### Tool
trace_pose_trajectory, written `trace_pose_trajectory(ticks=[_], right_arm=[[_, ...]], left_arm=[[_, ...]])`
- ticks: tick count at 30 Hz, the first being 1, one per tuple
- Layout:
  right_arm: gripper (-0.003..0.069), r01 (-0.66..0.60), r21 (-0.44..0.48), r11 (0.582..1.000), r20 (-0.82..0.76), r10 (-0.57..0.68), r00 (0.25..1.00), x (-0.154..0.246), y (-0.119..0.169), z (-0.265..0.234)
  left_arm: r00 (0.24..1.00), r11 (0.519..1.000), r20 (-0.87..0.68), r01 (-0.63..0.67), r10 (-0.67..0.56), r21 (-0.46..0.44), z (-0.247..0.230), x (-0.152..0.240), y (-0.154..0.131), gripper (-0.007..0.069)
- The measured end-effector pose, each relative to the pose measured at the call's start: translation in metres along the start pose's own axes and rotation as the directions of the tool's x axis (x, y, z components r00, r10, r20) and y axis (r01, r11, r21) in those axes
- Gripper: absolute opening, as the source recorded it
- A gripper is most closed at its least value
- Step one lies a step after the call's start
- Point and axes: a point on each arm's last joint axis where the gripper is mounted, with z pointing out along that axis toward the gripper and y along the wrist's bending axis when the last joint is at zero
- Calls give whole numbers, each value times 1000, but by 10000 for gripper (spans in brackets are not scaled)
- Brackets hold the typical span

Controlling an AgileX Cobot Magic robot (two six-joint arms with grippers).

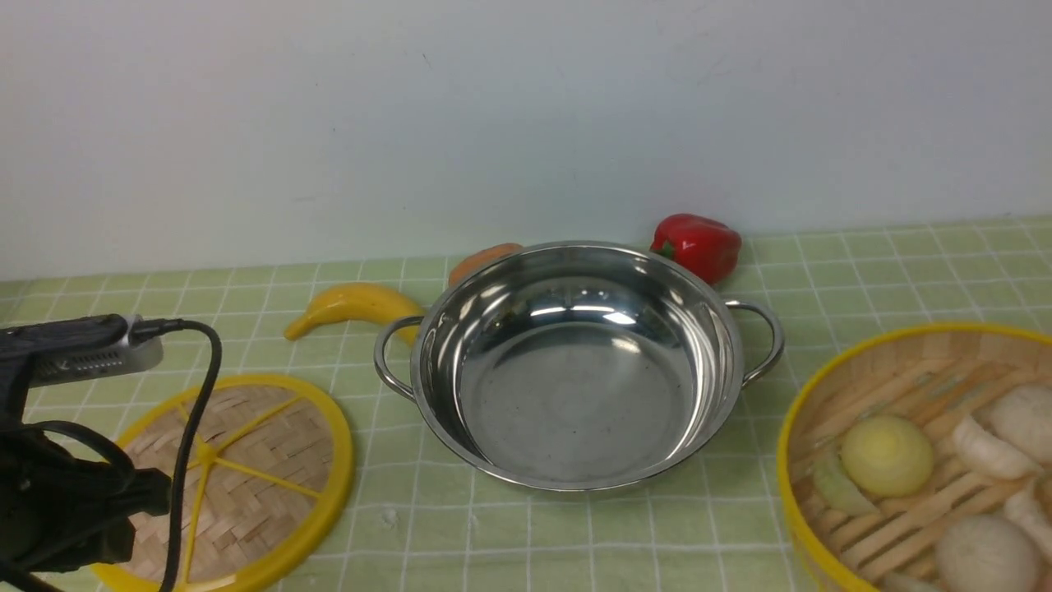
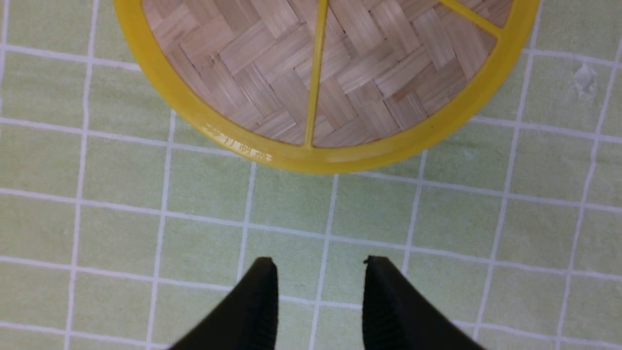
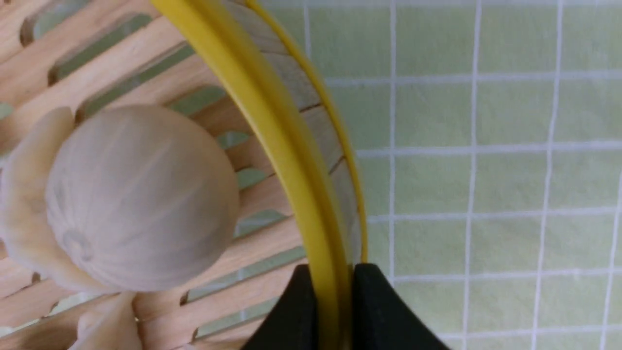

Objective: Place the steamer in the pot on the green tablecloth, and put the lid on the steamer.
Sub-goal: 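Reach for and grasp the rim of the bamboo steamer holding the buns with the right gripper, then place the bamboo steamer basket of food into the steel pot with the right gripper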

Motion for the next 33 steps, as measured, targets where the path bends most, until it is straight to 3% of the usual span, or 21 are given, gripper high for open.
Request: trace_pose_trajectory(ticks=[4, 9, 13, 14, 15, 17, 22, 26, 33], right_arm=[[95, 9, -61, 998, 97, -3, 995, -16, 5, -26], [99, 12, -219, 976, 200, 33, 979, -45, 21, -56], [99, 69, -285, 956, 216, -6, 976, -70, 48, -57], [99, 106, -302, 947, 202, -45, 978, -82, 67, -48], [99, 108, -304, 947, 199, -48, 979, -86, 70, -46], [99, 166, -323, 932, 176, -114, 978, -105, 107, -28], [99, 225, -347, 910, 151, -183, 972, -133, 166, 8], [99, 262, -349, 900, 151, -222, 963, -148, 198, 33], [99, 263, -323, 909, 109, -240, 965, -162, 218, 80]], left_arm=[[1000, 1000, 0, 0, 0, 0, 0, 0, 0, 242], [1000, 1000, 1, 0, 0, 0, 0, 0, 0, 242], [1000, 1000, 10, 0, 0, 1, 0, -1, 0, 242], [1000, 1000, 20, 0, 0, 1, 0, -2, 0, 242], [1000, 1000, 21, 0, 0, 1, 0, -2, 0, 242], [1000, 1000, 25, 0, 0, 2, 0, -2, 0, 242], [1000, 1000, 25, 0, 0, 2, 0, -2, 0, 242], [1000, 1000, 26, -8, 8, 2, 0, -3, 0, 242], [999, 1000, 51, -11, 11, 3, 0, -5, 0, 242]])
